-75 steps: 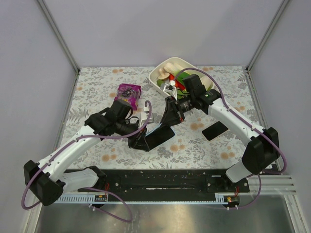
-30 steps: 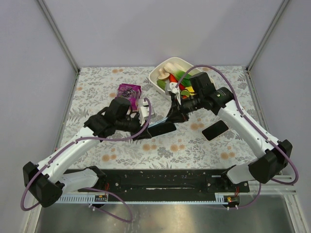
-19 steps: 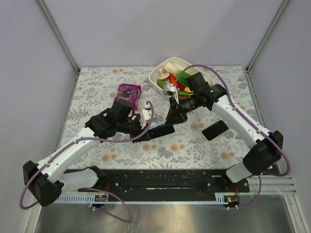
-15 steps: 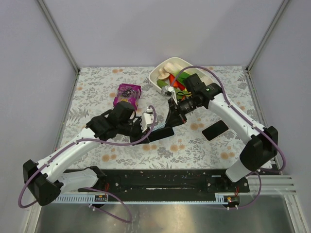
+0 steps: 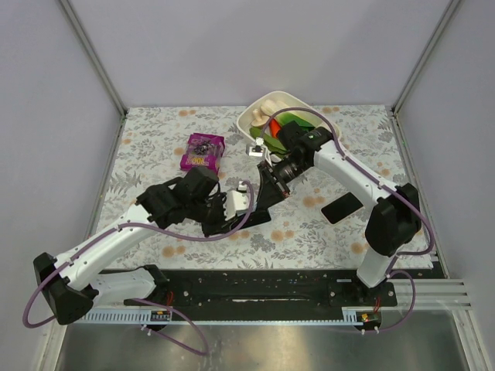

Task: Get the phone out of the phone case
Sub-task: Remove the phone case from the phone.

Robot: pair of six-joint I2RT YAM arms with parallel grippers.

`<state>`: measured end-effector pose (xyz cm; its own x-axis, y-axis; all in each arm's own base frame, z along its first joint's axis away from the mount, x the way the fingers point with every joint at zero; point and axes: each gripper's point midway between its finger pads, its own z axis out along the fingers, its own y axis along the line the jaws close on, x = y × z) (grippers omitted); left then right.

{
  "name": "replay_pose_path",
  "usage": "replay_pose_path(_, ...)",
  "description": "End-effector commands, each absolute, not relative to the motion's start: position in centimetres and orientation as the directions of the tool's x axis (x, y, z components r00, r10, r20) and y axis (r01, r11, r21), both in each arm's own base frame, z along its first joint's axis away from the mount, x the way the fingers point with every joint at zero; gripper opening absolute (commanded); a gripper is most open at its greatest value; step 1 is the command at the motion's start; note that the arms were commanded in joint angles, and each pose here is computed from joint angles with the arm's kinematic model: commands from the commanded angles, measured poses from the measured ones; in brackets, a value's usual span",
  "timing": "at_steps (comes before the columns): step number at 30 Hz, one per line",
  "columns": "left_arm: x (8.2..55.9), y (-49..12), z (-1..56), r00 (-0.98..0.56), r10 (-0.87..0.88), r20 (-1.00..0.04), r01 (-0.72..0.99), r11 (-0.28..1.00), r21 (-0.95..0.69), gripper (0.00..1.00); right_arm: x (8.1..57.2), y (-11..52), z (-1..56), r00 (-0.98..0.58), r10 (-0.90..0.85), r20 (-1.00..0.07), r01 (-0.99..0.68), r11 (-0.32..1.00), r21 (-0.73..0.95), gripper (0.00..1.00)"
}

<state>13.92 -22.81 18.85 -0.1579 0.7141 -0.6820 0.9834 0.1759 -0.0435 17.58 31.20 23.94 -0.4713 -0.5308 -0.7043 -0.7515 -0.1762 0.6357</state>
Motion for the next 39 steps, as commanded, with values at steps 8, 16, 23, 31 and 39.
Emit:
replay_pose_path(8, 17.2, -30.5, 32.2, 0.266, 0.365, -0.892, 0.948, 0.069, 0.311, 0.00, 14.1, 33.4, 23.4, -0.451, -0.614, -0.648, -0.620, -0.307, 0.722, 0.00)
replay_pose_path(16, 16.8, -30.6, 31.6, 0.276, 0.377, -0.884, 0.947, 0.049, 0.317, 0.00, 13.3, 33.0, 23.4, -0.435, -0.635, -0.638, -0.580, -0.344, 0.738, 0.00)
replay_pose_path(23, 17.8, -29.7, 31.2, 0.210, 0.370, -0.905, 0.955, 0.122, 0.271, 0.00, 14.2, 32.8, 23.3, -0.403, -0.647, -0.648, -0.674, -0.268, 0.688, 0.00)
replay_pose_path(31, 19.0, -27.9, 30.7, 0.102, 0.335, -0.937, 0.962, 0.205, 0.178, 0.00, 19.0, 32.1, 24.8, -0.332, -0.583, -0.742, -0.923, 0.040, 0.382, 0.30)
replay_pose_path(39, 19.1, -27.8, 30.2, 0.068, 0.327, -0.943, 0.967, 0.210, 0.143, 0.00, 20.6, 31.7, 28.1, -0.327, -0.541, -0.775, -0.944, 0.148, 0.295, 0.56)
